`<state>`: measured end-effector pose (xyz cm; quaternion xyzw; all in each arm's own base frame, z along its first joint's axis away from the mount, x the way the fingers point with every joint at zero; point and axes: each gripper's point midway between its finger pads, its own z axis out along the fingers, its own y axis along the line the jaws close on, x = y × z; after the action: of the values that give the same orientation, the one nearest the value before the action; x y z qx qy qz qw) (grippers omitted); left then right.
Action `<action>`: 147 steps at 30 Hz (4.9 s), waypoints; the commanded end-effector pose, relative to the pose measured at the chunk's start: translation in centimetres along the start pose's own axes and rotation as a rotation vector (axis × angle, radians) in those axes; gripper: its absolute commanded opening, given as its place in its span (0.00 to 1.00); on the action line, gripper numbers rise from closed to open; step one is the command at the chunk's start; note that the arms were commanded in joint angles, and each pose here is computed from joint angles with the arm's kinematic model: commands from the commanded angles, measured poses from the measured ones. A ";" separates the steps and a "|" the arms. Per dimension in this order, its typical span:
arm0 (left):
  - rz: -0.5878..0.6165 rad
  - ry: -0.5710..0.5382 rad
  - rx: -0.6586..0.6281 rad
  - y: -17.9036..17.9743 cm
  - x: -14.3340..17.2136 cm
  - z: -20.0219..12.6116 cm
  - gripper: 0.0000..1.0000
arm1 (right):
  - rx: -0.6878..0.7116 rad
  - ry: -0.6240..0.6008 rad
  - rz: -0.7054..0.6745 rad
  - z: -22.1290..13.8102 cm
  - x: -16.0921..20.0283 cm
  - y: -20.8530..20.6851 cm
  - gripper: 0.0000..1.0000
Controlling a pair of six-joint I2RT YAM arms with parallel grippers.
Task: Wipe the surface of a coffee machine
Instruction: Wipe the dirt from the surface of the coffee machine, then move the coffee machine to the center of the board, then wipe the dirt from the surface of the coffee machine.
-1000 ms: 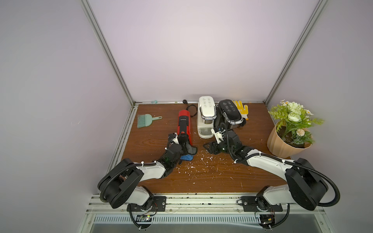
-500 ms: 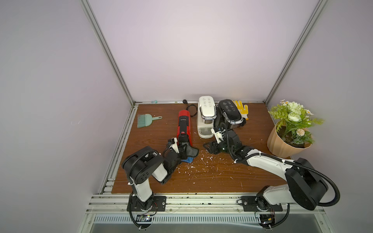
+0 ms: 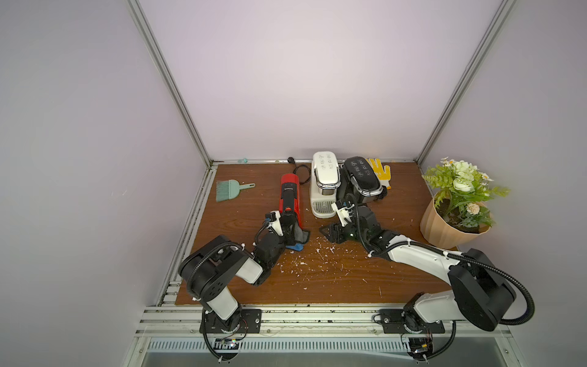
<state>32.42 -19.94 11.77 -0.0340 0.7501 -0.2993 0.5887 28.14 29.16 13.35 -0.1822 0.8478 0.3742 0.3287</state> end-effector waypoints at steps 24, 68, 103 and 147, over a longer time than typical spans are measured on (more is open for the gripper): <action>-0.018 0.006 -0.161 4.3 1.6 3.6 0.00 | -0.013 -0.030 -0.065 -1.0 -1.2 1.0 0.63; 0.019 0.040 -0.221 6.7 -1.7 -3.4 0.00 | 0.274 -0.558 0.507 12.5 -4.0 -3.8 0.56; 0.017 0.033 -0.201 5.5 -3.9 -8.5 0.00 | -0.080 -0.196 0.350 28.5 -4.2 6.6 0.56; 0.263 0.230 0.294 -20.7 -16.9 19.0 0.00 | 0.284 -0.165 -0.020 -5.5 0.5 -1.5 0.62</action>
<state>47.37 -36.21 36.11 0.1856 0.7336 -0.3379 0.5596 26.23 24.63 14.44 -0.1129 0.8676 0.2623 0.4070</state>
